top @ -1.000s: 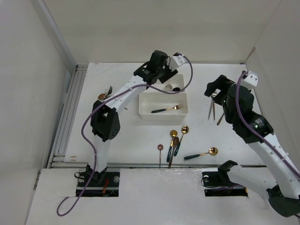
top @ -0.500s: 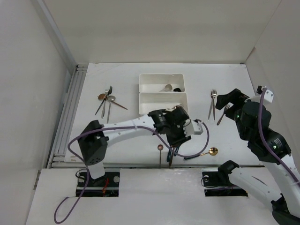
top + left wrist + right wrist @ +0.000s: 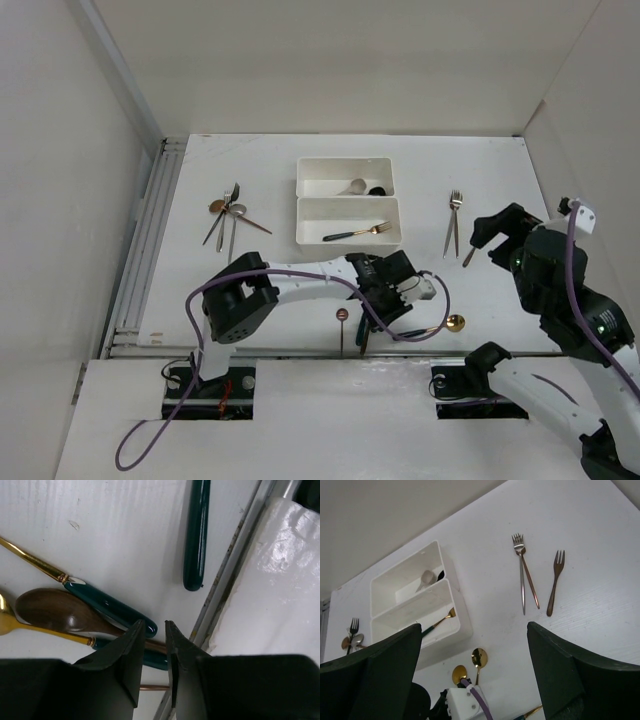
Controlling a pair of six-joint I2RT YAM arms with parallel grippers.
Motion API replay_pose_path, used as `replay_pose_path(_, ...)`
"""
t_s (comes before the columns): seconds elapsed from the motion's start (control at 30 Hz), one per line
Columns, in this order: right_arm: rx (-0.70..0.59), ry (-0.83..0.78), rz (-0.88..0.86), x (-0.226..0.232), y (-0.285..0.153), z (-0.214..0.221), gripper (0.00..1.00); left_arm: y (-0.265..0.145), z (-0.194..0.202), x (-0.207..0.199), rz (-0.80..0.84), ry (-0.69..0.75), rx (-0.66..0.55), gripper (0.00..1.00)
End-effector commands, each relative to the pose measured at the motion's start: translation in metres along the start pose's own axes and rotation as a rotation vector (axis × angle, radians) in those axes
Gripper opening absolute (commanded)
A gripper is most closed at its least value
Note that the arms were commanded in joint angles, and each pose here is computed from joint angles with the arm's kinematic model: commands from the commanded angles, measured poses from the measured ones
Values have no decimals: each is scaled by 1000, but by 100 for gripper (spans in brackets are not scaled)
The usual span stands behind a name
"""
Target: Sort the eating utensils into containers
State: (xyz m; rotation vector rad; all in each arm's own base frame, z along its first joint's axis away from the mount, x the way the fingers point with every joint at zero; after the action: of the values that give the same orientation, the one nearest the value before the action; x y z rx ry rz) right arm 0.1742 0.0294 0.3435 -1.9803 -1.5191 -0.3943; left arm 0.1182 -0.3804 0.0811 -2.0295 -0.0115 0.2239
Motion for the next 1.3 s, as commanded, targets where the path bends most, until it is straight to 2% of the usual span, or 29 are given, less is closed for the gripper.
replay_pose_path(0.0, -57, 49, -19, -4, -16, -20, 90, 5, -11, 2, -10, -21, -36, 20)
replay_pose_path(0.33, -72, 51, 6, -13, -20, -21, 90, 27, -3, 4, -7, -23, 11, 20)
replay_pose_path(0.47, -79, 51, 12, -12, -20, -24, 90, 34, 1, 13, -64, -26, 38, 20)
replay_pose_path(0.63, -86, 51, 18, -13, -19, -25, 90, 1, -21, 7, -87, 48, -50, 18)
replay_pose_path(0.73, -86, 51, 18, -13, -19, -25, 90, -12, -28, 9, -119, 73, -82, 28)
replay_pose_path(0.83, -86, 51, 18, -13, -19, -25, 90, -16, -29, 9, -131, 75, -88, 33)
replay_pose_path(1.03, -86, 51, 18, -13, -19, -25, 90, -12, -27, 21, -155, 46, -90, 36)
replay_pose_path(1.27, -81, 45, 24, -12, -19, -25, 90, 14, -5, 31, -123, 19, -15, 34)
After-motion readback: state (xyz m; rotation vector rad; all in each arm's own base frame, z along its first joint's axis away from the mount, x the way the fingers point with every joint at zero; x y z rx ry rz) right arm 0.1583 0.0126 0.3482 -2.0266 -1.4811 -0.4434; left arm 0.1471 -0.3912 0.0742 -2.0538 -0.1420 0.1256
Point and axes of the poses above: each gripper's point midway between its finger pads, its own y axis out along the fingers, its own x axis along the line the jaws close on, z = x × y, the point moved 4 cm from there along -y, back along the fingers, and after that the axes turned 11 degrees about y, right-handed, at the moved point
